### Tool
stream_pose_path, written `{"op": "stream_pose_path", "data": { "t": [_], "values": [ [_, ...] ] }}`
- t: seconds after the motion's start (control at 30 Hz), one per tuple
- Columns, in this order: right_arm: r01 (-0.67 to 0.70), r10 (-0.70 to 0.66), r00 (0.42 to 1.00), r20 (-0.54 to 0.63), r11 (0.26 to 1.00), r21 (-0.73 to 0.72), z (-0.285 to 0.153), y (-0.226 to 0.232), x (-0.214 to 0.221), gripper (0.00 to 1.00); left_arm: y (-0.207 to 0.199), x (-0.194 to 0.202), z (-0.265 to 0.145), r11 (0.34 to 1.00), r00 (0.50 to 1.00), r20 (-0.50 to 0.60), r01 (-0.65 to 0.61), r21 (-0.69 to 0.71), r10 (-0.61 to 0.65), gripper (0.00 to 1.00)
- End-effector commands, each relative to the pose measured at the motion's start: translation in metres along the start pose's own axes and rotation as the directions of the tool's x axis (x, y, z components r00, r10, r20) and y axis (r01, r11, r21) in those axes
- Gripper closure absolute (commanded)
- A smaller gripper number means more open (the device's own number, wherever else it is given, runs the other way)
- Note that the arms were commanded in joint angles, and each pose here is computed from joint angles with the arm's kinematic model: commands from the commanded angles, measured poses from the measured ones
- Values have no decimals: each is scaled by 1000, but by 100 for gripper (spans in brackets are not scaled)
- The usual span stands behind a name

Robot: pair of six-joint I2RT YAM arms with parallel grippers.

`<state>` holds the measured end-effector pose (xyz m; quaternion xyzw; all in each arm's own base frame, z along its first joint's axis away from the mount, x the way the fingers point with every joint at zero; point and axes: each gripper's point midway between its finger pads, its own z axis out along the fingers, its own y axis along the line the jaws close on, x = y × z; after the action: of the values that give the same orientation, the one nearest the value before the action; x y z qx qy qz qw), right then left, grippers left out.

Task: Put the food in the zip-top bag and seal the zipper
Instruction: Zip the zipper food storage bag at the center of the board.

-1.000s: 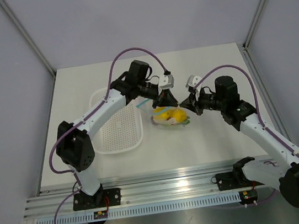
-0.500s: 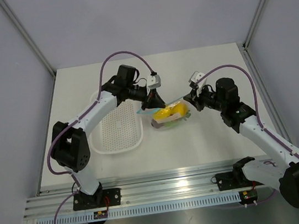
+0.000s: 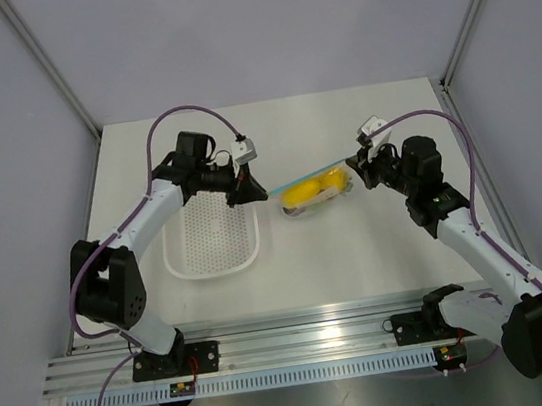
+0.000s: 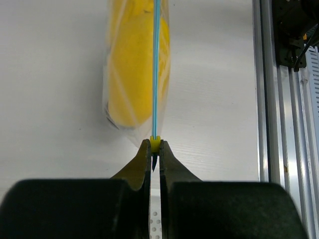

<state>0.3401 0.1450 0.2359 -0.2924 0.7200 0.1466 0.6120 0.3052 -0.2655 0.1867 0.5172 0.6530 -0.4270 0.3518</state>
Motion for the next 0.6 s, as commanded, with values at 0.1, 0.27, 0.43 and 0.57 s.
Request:
{"op": "stream_pose_path", "data": {
  "t": [0.1, 0.27, 0.43, 0.57],
  "values": [
    [16, -34, 995, 91, 982, 186, -7, -45, -30, 100, 13, 14, -21, 994, 998, -15, 59, -95, -61, 100],
    [12, -30, 995, 94, 982, 190, -8, -46, -29, 100, 15, 16, -22, 993, 997, -10, 73, -97, -75, 100],
    [7, -28, 994, 108, 983, 184, 1, -50, -34, 100, 27, -9, -19, 991, 997, 58, 59, -119, -52, 100],
    [67, -101, 985, 142, 971, 230, 18, -69, -51, 100, 48, -43, -6, 988, 995, 98, 30, -153, -15, 100]
  ]
}}
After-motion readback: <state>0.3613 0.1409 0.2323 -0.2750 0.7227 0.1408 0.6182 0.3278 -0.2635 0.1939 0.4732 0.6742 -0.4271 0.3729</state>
